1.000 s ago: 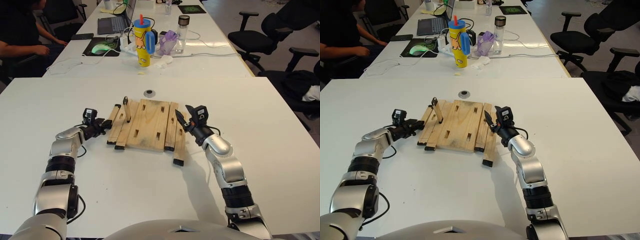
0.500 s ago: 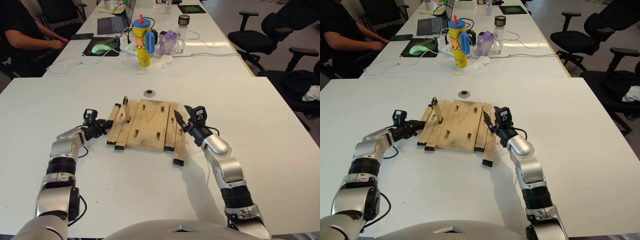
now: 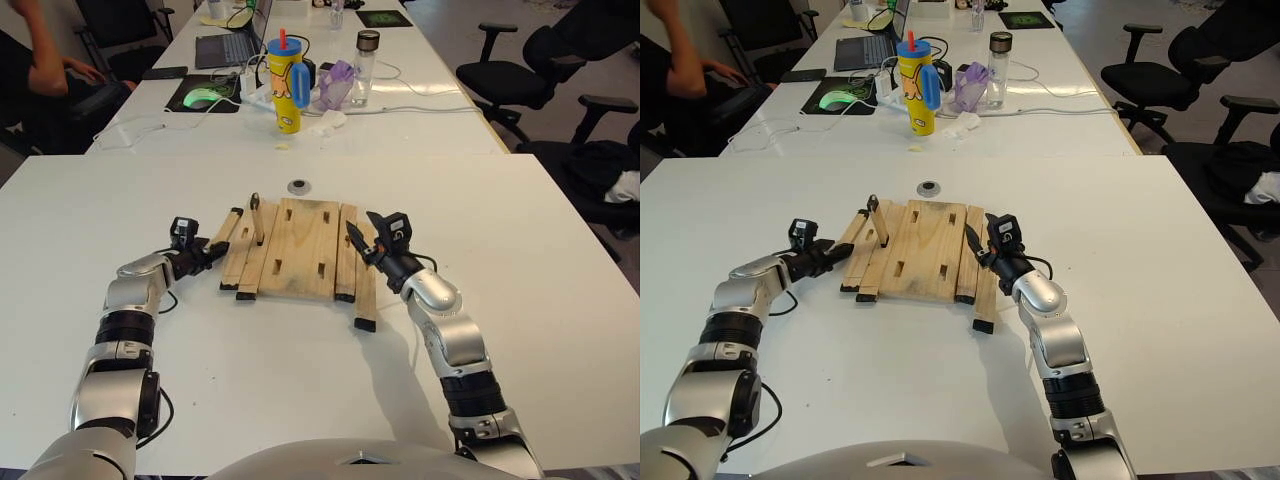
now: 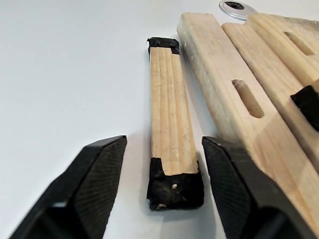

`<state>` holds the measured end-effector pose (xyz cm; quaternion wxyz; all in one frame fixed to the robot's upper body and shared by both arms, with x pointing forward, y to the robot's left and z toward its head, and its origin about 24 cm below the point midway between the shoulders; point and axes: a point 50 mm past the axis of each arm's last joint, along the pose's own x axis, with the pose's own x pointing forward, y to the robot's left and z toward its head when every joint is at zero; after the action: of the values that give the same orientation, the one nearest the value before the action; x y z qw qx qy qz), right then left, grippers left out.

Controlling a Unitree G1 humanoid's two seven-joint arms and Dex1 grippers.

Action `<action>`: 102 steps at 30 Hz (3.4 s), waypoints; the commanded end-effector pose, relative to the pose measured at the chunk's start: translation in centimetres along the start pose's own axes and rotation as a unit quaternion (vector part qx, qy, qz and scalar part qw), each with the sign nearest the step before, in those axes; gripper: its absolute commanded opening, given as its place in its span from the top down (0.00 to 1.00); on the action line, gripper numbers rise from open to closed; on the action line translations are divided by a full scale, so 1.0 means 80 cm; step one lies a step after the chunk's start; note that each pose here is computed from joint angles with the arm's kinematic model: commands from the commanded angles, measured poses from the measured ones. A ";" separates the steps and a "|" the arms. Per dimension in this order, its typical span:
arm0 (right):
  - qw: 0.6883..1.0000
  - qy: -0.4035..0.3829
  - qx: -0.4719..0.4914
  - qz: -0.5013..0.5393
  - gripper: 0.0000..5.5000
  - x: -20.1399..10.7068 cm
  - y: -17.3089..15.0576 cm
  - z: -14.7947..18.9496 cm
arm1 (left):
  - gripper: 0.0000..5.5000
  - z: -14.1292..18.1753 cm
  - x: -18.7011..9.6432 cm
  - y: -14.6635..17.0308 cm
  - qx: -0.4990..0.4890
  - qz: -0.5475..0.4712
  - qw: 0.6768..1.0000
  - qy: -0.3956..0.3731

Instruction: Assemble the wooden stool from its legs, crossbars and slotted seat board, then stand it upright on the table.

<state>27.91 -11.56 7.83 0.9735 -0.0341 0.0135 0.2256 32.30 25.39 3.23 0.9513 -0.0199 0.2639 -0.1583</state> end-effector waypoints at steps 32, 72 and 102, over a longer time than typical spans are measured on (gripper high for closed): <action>0.877 -0.164 0.387 0.232 0.38 -0.030 -0.023 0.157 | 0.76 0.147 -0.095 -0.207 0.274 -0.153 0.839 -0.445; 0.847 -0.148 0.467 0.205 0.91 -0.007 -0.033 0.149 | 0.76 0.112 -0.066 -0.211 0.324 -0.208 0.836 -0.391; 0.907 -0.095 0.406 0.054 0.92 -0.010 -0.057 0.080 | 0.76 0.128 -0.076 -0.180 0.127 -0.161 0.871 -0.447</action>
<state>29.58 -13.33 18.68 0.8669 0.3619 -0.0614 0.3374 28.09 9.95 13.76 0.9008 0.0317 -0.1332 -0.4120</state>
